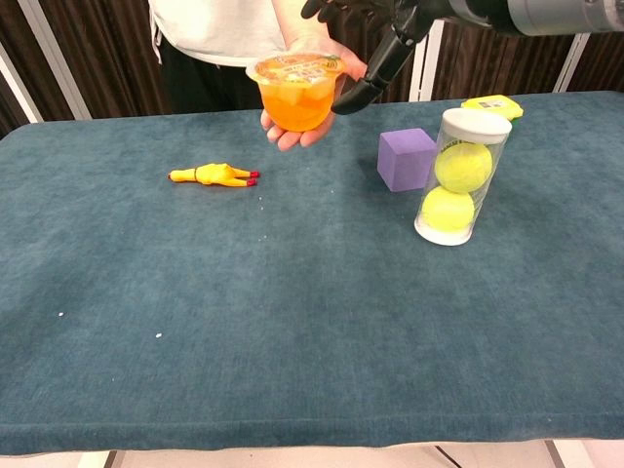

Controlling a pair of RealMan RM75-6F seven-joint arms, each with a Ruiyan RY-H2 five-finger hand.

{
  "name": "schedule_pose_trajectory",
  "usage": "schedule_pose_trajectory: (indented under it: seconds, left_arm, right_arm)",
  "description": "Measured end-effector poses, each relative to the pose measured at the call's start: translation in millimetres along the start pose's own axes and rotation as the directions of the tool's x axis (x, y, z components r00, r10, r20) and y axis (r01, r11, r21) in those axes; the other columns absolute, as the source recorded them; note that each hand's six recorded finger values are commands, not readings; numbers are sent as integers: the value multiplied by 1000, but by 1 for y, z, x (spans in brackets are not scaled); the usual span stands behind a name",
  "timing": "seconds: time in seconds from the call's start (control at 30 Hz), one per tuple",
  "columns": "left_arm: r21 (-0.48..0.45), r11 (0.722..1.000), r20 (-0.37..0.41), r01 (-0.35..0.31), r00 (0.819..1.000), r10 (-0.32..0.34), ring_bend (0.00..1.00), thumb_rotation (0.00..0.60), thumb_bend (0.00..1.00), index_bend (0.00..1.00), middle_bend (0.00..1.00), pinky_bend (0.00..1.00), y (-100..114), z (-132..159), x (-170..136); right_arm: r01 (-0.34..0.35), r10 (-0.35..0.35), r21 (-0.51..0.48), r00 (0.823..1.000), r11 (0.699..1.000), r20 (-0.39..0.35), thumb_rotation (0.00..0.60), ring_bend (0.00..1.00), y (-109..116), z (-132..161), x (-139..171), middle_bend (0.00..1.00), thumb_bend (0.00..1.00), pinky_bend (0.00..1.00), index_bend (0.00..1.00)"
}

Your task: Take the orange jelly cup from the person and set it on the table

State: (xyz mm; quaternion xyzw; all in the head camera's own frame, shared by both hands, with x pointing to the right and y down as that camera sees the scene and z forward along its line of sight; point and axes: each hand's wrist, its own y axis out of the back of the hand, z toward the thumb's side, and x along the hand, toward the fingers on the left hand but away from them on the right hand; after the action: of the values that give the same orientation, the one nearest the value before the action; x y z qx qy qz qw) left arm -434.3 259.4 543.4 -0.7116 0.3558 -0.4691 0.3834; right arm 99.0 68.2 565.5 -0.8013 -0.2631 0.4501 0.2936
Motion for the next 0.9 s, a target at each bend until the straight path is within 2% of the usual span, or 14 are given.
schedule_pose_trajectory:
  seconds: [0.27, 0.53, 0.6, 0.67, 0.73, 0.83, 0.9]
  left_arm:
    - [-3, 1000, 4, 5, 1000, -5, 0, 600, 368, 0, 0, 64, -1, 0, 1]
    - [0, 1000, 6, 4, 1000, -4, 0, 600, 368, 0, 0, 64, -1, 1, -1]
    - [0, 1000, 5, 6, 1000, -6, 0, 600, 368, 0, 0, 63, -1, 1, -1]
    - [0, 1000, 7, 3, 1000, -3, 0, 600, 368, 0, 0, 63, 0, 1, -2]
    - [-1, 1000, 6, -1, 1000, 1, 0, 600, 368, 0, 0, 64, 1, 1, -3]
    - [-1, 1000, 3, -5, 1000, 5, 0, 600, 369, 0, 0, 64, 2, 0, -4]
    - [-1, 1000, 6, -6, 1000, 6, 0, 600, 368, 0, 0, 63, 2, 1, -5]
  right_arm:
    - [8, -8, 5, 1000, 1000, -11, 600, 0, -4, 7, -5, 0, 144, 22, 0]
    - [14, -14, -10, 1000, 1000, -7, 600, 0, -15, 24, -25, 8, 144, 29, 8]
    - [27, -27, -16, 1000, 999, -2, 600, 15, -17, 29, -30, 73, 144, 81, 65]
    - [45, -45, -23, 999, 999, 3, 600, 150, -16, 31, -32, 233, 144, 244, 250]
    - [70, -70, -27, 998, 997, 8, 600, 288, -15, 33, -34, 336, 144, 365, 398]
    - [95, -95, -13, 995, 995, 16, 600, 423, -17, 35, -35, 442, 144, 484, 537]
    - [100, -100, 1, 995, 995, 17, 600, 481, -19, 35, -36, 482, 144, 542, 588]
